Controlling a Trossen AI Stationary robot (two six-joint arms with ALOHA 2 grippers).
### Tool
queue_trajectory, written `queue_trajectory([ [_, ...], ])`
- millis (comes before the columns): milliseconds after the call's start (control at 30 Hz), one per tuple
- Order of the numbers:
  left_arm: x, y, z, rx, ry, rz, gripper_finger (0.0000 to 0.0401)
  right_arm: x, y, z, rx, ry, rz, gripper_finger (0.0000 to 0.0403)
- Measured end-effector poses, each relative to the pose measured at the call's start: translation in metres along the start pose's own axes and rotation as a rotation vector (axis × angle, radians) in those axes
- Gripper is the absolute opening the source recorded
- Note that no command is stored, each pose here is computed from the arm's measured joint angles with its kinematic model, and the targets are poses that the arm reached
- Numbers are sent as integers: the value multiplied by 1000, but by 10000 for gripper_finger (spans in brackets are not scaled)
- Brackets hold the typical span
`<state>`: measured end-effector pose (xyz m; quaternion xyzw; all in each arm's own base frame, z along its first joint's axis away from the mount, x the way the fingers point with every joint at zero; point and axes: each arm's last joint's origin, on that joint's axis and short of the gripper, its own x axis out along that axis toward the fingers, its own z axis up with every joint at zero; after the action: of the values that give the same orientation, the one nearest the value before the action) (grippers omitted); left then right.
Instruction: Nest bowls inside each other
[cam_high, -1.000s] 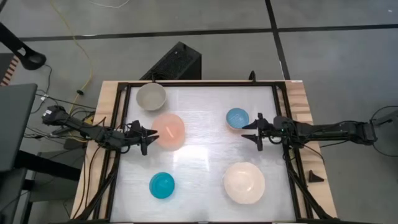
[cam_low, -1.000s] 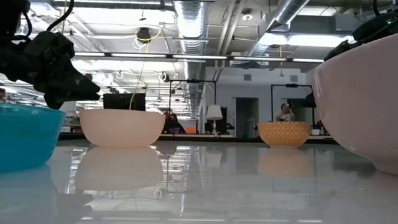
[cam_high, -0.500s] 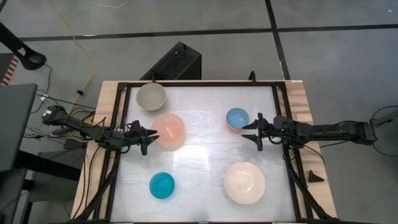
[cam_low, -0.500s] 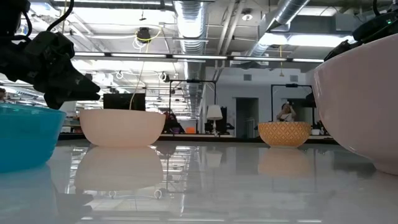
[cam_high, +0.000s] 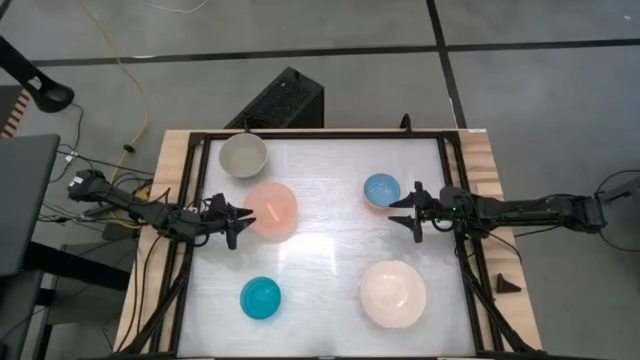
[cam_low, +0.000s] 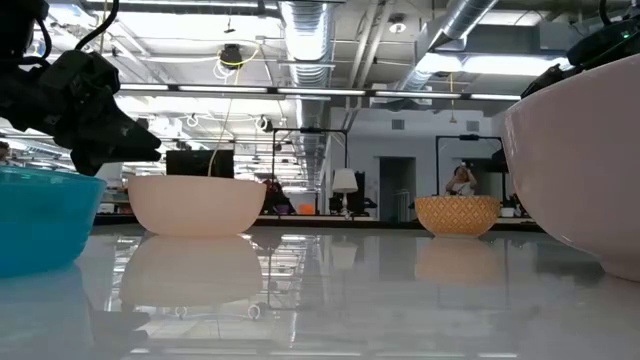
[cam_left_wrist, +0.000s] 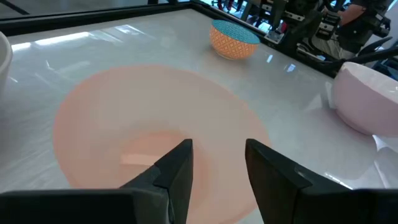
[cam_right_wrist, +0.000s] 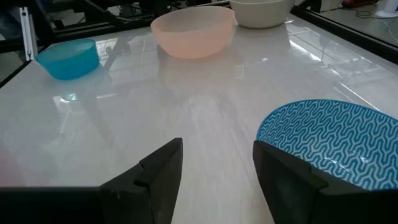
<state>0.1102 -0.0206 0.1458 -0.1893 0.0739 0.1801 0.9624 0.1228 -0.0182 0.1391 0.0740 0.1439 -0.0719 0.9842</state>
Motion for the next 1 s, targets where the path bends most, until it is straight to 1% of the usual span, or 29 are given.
queue_trajectory([
  [233, 0, 0, 0, -1, 0, 0, 135, 0, 0, 0, 0, 0, 0, 232],
  [433, 0, 0, 0, -120, 1, -10, 135, 0, 0, 0, 0, 0, 0, 232],
  [633, 0, -2, -1, -120, 33, -61, 135, 0, 0, 0, 0, 0, 0, 232],
  [667, 0, -2, 0, -134, 20, -47, 135, 0, 0, 0, 0, 0, 0, 232],
  [733, 1, 0, 0, -153, -14, 17, 135, 0, 0, 0, 0, -1, 0, 232],
  [800, 1, 1, 0, -147, -13, 27, 135, 0, 0, 0, 0, 0, 0, 232],
  [833, 1, 0, 1, -174, -16, 13, 135, 0, 0, 0, 0, 0, 0, 232],
  [933, 0, -6, 11, -314, -49, -24, 134, 0, 0, 0, 0, 0, 0, 232],
  [1000, -2, -11, 22, -331, -68, -38, 129, 0, 0, 0, 0, 0, 0, 232],
])
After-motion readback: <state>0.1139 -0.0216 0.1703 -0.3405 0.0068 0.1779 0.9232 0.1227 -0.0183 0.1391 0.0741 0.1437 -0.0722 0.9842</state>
